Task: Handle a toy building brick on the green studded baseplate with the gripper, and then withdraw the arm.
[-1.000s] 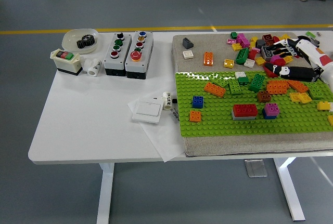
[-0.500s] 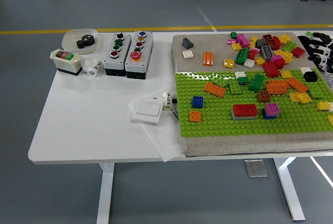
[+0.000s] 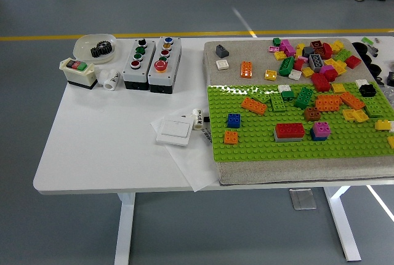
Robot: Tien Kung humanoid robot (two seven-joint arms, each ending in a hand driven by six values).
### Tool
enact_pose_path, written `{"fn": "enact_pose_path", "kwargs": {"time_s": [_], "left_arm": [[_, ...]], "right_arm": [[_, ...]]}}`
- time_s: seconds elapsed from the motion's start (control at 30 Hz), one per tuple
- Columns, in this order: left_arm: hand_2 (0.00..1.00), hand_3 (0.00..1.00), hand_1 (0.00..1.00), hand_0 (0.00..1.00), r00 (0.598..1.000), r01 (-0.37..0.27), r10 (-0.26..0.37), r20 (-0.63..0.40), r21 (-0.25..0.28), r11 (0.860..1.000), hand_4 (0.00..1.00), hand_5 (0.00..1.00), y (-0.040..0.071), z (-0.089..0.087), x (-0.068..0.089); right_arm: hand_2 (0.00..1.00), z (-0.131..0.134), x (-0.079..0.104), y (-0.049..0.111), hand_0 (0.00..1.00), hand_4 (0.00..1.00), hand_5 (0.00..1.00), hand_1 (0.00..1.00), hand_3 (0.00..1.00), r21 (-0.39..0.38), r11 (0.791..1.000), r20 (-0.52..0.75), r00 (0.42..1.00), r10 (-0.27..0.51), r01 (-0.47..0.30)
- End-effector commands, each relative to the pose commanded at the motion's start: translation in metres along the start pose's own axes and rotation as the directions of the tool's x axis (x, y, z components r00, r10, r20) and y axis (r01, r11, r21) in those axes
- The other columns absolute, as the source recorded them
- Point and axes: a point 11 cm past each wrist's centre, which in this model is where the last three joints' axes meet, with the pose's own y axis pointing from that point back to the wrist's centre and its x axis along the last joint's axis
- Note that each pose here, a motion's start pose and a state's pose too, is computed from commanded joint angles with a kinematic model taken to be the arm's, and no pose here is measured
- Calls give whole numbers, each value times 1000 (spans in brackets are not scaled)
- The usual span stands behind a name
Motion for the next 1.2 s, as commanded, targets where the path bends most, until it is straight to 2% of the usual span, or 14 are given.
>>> {"fn": "enact_pose_path", "kwargs": {"time_s": [0.17, 0.47, 0.63, 0.77, 0.97, 1.2], "left_arm": [[808, 697, 815, 784, 1000, 2, -2, 1, -3, 1000, 782, 650, 0, 1, -1], [805, 696, 812, 780, 1000, 6, -6, 1, -3, 1000, 781, 655, 0, 1, -4], [804, 693, 811, 777, 1000, 6, -6, 1, 0, 1000, 780, 655, 0, -1, -4], [804, 693, 811, 777, 1000, 7, -7, 5, 2, 1000, 780, 655, 0, -2, -5], [803, 693, 807, 774, 1000, 5, -6, 14, 8, 1000, 778, 655, 0, -4, -4], [802, 693, 805, 772, 1000, 5, -5, 22, 12, 1000, 777, 653, 0, -6, -4]], "right_arm": [[862, 5, 7, 8, 908, 998, 998, 841, 881, 18, 999, -49, 998, -29, 30], [856, 16, 26, 18, 924, 998, 998, 838, 867, 41, 999, -114, 993, 2, 3], [858, 24, 35, 25, 929, 998, 998, 840, 866, 28, 999, -147, 989, 19, -15], [858, 30, 37, 28, 929, 998, 998, 840, 866, 23, 999, -161, 986, 33, -30], [845, 46, 40, 34, 920, 998, 998, 830, 854, 42, 996, -117, 990, 78, -73], [857, 49, 39, 39, 943, 998, 998, 842, 862, 49, 996, -151, 985, 78, -72]]}}
